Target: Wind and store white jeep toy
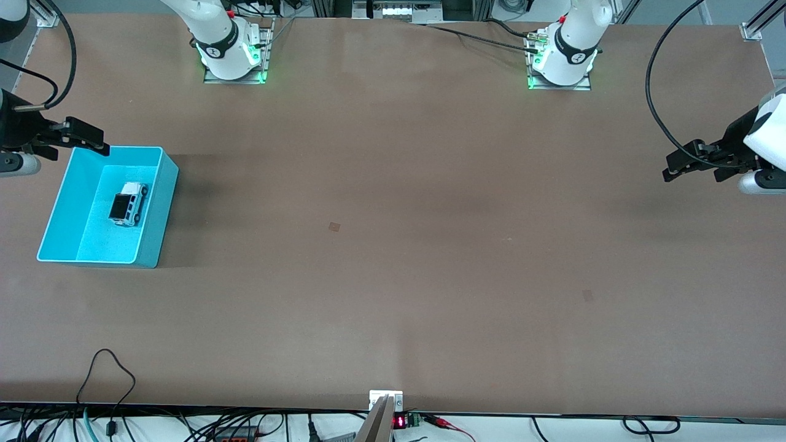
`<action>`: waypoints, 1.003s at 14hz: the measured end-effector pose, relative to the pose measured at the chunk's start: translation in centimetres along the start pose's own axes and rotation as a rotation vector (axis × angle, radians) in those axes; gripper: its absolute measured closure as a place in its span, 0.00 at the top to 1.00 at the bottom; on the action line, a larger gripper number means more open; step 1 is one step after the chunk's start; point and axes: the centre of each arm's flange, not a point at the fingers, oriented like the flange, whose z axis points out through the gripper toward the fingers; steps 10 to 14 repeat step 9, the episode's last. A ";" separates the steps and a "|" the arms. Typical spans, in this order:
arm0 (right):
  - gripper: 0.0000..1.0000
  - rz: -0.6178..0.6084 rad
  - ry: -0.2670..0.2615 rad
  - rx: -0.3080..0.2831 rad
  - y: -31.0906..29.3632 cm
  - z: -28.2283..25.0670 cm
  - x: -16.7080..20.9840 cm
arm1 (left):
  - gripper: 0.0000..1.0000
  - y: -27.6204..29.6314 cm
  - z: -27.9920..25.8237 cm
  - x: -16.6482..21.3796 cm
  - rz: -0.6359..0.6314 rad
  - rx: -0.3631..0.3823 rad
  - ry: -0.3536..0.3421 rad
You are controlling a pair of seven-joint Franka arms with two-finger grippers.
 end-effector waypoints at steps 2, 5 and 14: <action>1.00 -0.001 -0.001 0.000 0.0 0.1 0.0 | 1.00 0.0 -0.1 0.0 0.000 0.000 0.001; 1.00 -0.001 -0.010 0.001 0.0 0.5 0.0 | 1.00 0.0 -0.1 0.0 0.000 0.000 0.003; 1.00 0.000 -0.012 0.001 -0.1 0.6 0.0 | 1.00 -0.5 -0.2 0.0 -0.008 0.000 0.004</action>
